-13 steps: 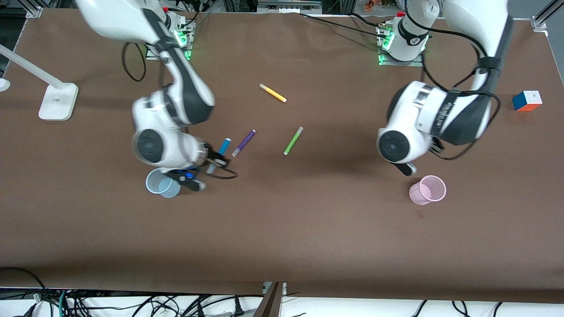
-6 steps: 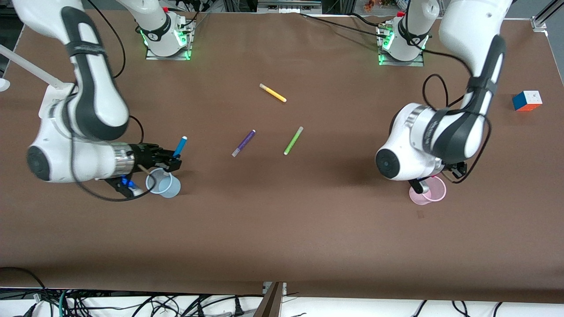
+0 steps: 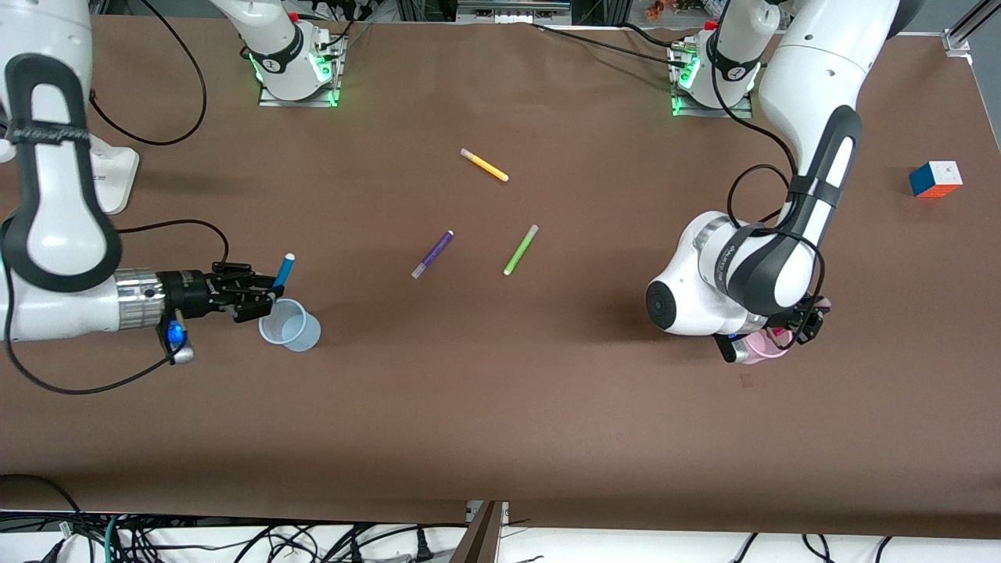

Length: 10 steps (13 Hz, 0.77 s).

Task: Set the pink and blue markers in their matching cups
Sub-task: 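Drop the blue marker into the blue cup while the left gripper drops pink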

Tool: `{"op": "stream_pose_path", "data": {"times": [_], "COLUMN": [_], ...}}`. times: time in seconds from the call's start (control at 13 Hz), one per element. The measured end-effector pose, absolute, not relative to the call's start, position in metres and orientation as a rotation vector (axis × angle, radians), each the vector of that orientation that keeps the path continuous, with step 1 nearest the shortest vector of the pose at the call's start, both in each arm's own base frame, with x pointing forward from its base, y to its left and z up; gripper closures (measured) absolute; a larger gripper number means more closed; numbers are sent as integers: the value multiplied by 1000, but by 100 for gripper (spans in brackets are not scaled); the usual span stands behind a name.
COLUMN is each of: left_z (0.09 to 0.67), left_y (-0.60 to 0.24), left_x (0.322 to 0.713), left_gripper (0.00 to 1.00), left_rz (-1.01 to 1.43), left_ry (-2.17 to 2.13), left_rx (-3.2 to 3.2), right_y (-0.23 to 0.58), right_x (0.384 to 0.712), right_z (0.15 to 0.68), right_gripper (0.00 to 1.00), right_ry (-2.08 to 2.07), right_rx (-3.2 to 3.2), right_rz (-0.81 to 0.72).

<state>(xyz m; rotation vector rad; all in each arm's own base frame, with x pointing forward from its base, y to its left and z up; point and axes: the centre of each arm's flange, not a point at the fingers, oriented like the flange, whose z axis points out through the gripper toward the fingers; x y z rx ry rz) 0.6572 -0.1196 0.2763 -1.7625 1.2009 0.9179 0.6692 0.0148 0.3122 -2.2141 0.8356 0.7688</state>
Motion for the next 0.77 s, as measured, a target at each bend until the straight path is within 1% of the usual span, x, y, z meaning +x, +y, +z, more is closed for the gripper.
{"op": "stream_pose_path", "data": {"times": [0.08, 0.15, 0.46, 0.54, 0.62, 0.69, 0.77], "left_z": [275, 274, 271, 272, 273, 276, 280], "left_y": [-118, -117, -124, -124, -124, -124, -125], "left_x": [658, 658, 657, 657, 658, 658, 655], "left_gripper": [82, 77, 33, 24, 10, 1, 0], "left_rz": [917, 917, 911, 908, 900, 885, 872], "left_ry": [1202, 1202, 1209, 1207, 1196, 1162, 1096], "left_rx": [-1764, -1765, -1758, -1760, -1766, -1801, -1887], "right_y": [10, 10, -6, -10, -12, -13, -15], "right_x": [670, 670, 671, 670, 669, 669, 669], "right_z": [301, 291, 242, 233, 228, 226, 226], "right_gripper": [75, 75, 75, 75, 75, 75, 75], "right_ry": [834, 832, 848, 852, 856, 858, 860], "right_rx": [-2186, -2157, -2003, -1990, -1984, -1982, -1980], "right_rz": [778, 789, 815, 820, 824, 826, 824]}}
